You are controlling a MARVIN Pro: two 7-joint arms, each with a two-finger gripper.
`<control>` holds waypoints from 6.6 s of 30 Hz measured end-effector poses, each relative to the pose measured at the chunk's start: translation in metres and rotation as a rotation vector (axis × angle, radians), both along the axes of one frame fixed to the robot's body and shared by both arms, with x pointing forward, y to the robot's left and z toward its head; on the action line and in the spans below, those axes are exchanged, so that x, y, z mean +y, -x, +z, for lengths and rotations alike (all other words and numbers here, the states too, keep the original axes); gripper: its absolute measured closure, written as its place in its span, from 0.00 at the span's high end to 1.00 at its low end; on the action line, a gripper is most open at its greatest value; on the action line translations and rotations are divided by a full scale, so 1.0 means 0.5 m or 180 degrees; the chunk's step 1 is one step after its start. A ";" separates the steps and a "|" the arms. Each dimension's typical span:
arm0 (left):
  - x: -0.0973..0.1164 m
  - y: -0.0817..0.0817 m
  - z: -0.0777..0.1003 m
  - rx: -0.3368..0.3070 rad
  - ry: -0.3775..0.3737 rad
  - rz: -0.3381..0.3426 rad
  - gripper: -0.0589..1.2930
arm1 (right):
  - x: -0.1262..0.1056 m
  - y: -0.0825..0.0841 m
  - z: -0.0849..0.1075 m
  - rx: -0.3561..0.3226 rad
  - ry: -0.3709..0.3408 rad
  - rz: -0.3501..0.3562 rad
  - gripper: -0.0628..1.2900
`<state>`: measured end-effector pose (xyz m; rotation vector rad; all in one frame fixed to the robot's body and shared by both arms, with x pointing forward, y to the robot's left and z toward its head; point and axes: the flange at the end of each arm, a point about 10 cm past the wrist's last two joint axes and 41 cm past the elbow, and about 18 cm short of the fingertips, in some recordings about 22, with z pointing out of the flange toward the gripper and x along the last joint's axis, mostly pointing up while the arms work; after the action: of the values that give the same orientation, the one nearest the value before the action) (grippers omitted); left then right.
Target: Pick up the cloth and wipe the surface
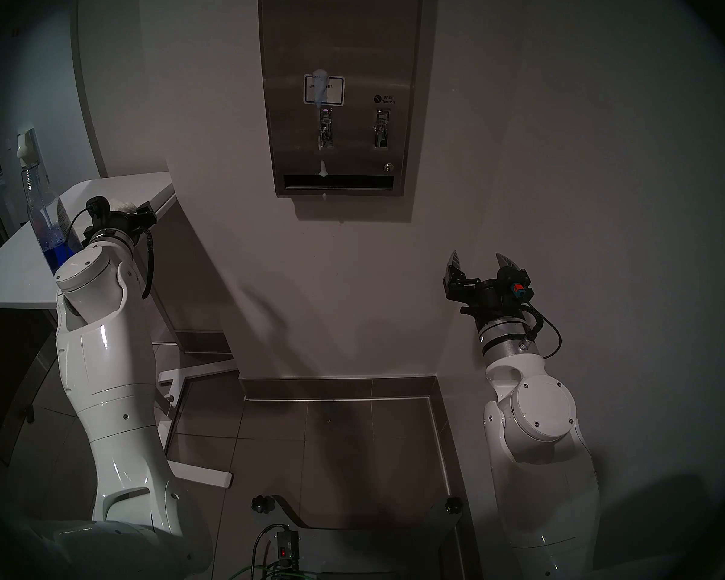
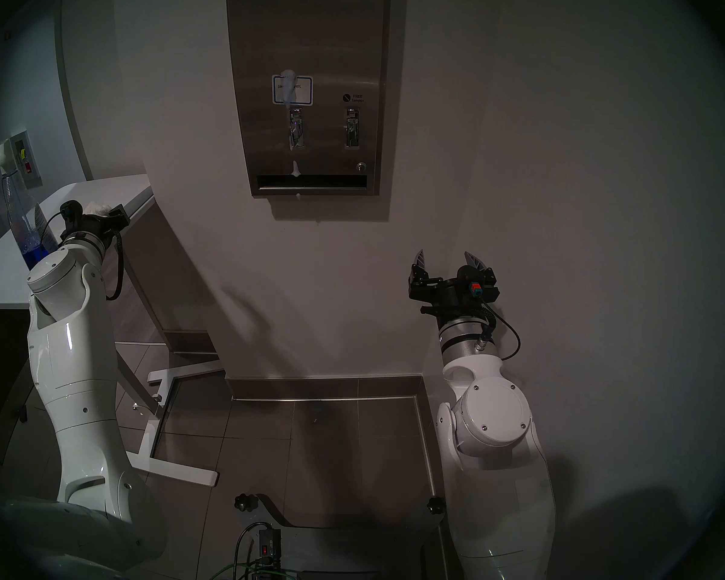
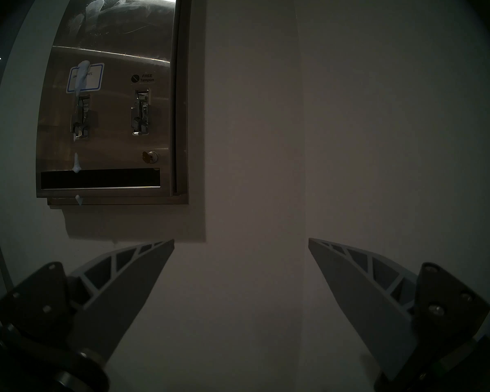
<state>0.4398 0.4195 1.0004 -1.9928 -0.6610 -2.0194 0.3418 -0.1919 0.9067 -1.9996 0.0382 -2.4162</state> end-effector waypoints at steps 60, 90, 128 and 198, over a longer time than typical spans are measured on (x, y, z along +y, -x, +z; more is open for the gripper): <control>-0.045 -0.005 0.194 -0.1023 -0.0491 -0.0592 0.03 | 0.000 -0.001 -0.005 0.0021 0.0000 0.0002 0.96; -0.255 0.105 0.243 -0.1508 -0.0795 -0.2117 0.03 | 0.000 0.000 -0.004 0.0015 0.0000 0.0003 0.96; -0.345 0.225 0.217 -0.0988 -0.0503 -0.2585 0.03 | 0.000 0.000 -0.004 0.0015 0.0000 0.0003 0.96; -0.367 0.234 0.215 -0.1096 -0.0511 -0.2617 0.03 | 0.078 -0.012 0.167 0.0361 0.0125 0.2398 0.96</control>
<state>0.3227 0.2358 1.1077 -2.0188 0.3557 -2.7806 0.3476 -0.1531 0.9903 -1.7193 -0.6396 -1.8274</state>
